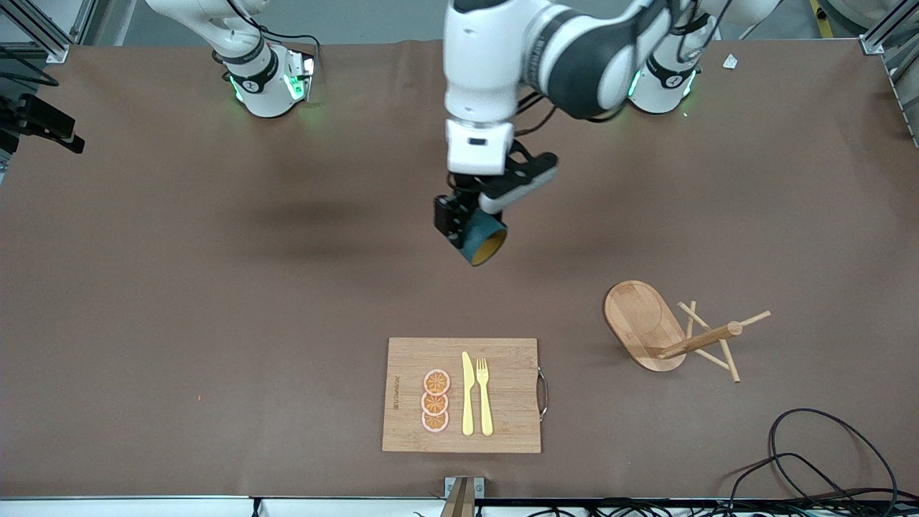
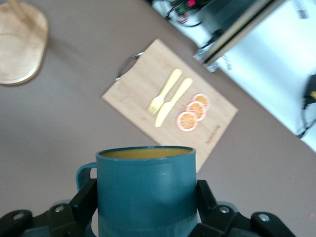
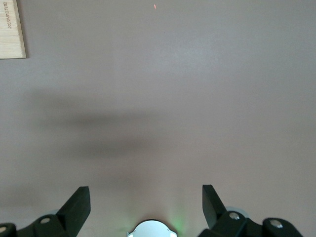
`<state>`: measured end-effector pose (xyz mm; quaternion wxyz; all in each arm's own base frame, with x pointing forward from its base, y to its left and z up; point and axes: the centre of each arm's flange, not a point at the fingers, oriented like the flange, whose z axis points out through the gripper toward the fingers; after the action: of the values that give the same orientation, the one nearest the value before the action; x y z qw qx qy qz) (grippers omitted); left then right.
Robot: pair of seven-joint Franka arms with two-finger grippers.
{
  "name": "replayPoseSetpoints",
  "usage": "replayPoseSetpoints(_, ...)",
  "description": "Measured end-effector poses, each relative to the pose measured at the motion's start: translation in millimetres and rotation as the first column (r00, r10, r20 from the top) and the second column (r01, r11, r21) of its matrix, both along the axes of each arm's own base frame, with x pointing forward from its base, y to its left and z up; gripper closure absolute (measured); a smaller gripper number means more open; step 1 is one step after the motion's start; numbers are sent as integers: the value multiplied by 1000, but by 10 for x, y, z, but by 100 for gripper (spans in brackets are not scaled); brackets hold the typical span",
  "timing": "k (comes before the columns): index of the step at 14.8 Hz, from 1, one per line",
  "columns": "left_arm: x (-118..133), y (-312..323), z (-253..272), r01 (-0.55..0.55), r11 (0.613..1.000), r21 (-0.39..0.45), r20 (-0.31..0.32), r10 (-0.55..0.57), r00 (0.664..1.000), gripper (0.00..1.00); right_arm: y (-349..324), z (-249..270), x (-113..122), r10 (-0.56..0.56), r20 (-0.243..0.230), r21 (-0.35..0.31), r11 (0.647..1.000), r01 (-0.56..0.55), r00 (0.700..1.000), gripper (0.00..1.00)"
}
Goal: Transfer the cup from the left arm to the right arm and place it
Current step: 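Lift the mug off the stand and carry it toward the table center, then lower the mug with the left gripper while the right gripper approaches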
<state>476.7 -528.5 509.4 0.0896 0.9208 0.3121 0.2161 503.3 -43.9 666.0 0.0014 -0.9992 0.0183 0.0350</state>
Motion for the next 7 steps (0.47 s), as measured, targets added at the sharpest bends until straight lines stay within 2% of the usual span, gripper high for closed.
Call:
replayPoseSetpoints(4,-417,-543,-358,49,995,85,201,-65,977,15,0,0,0,0,0,0,1000,0,1000,0)
replayPoseSetpoints(7,-789,-928,-749,87,985,149,338,-134,932,15,0,0,0,0,0,0,1000,0,1000,0)
